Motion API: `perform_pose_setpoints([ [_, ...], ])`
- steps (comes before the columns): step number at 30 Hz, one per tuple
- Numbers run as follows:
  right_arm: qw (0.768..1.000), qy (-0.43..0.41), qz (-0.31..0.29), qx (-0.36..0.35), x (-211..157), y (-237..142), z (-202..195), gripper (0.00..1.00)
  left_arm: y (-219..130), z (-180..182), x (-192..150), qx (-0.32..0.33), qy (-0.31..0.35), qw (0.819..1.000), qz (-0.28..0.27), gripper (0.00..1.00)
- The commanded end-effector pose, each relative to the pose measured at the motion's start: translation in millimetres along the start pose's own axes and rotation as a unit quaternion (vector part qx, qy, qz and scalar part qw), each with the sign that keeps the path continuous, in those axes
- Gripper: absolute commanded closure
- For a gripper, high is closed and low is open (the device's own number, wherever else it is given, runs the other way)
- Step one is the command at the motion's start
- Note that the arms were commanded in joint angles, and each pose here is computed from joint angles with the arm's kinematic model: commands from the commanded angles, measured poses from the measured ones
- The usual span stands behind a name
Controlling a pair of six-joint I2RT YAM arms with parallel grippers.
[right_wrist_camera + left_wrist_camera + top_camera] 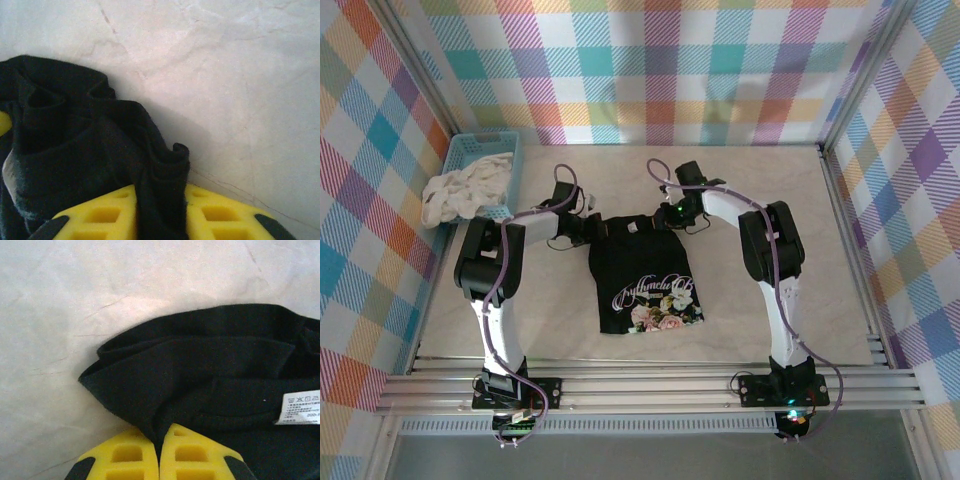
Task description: Fold the inside-out t-shirt
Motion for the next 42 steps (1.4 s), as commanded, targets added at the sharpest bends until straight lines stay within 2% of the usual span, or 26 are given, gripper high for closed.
perform_pose_setpoints([
  [1, 0.999, 0.000, -0.011, 0.034, 1.9, -15.0, 15.7, 0.84, 1.8, -2.9, 1.1, -0.029, -0.002, 1.000, 0.001, 1.00],
  [5, 0.996, 0.002, -0.062, 0.064, 19.7, -41.4, 19.9, 1.00, -15.8, -2.6, 17.7, -0.023, 0.000, 0.999, -0.041, 1.00],
  [12, 0.981, -0.005, -0.144, 0.133, 38.9, -75.9, 42.0, 1.00, -43.2, -8.7, 42.5, -0.025, 0.007, 0.995, -0.099, 1.00],
  [16, 0.978, -0.003, -0.163, 0.133, 47.4, -78.8, 42.2, 1.00, -51.9, -13.4, 57.3, -0.024, 0.015, 0.993, -0.117, 1.00],
  [21, 0.967, -0.012, -0.209, 0.145, 78.5, -104.1, 55.1, 1.00, -85.5, -32.3, 97.3, -0.025, 0.039, 0.985, -0.166, 1.00],
  [28, 0.935, -0.080, -0.306, 0.161, 146.8, -194.6, 100.1, 1.00, -171.5, -82.2, 178.7, -0.012, 0.112, 0.961, -0.253, 1.00],
  [31, 0.917, -0.120, -0.338, 0.173, 159.3, -233.5, 124.4, 1.00, -201.4, -103.4, 195.0, -0.016, 0.132, 0.954, -0.270, 1.00],
  [34, 0.910, -0.145, -0.342, 0.183, 156.6, -251.4, 138.7, 1.00, -220.5, -117.8, 195.8, -0.027, 0.143, 0.948, -0.282, 1.00],
  [36, 0.912, -0.148, -0.331, 0.191, 147.0, -250.0, 139.6, 1.00, -221.2, -120.2, 186.2, -0.035, 0.145, 0.948, -0.280, 1.00],
  [39, 0.922, -0.134, -0.308, 0.192, 122.0, -236.4, 127.4, 1.00, -206.8, -118.7, 153.2, -0.051, 0.133, 0.956, -0.257, 1.00],
  [42, 0.935, -0.110, -0.276, 0.191, 80.8, -221.0, 111.0, 1.00, -192.3, -127.4, 110.0, -0.083, 0.137, 0.957, -0.240, 1.00],
])
Point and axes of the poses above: each hand's point on the last joint's axis, 136 mm out from that joint toward the fingers, its own y axis out along the fingers, its own z axis along the line the jaws close on, x = y × z, the point moved 2 cm from there along -y, back along the fingers, and after that the axes turned 9 degrees about y, right-handed, at the moved point
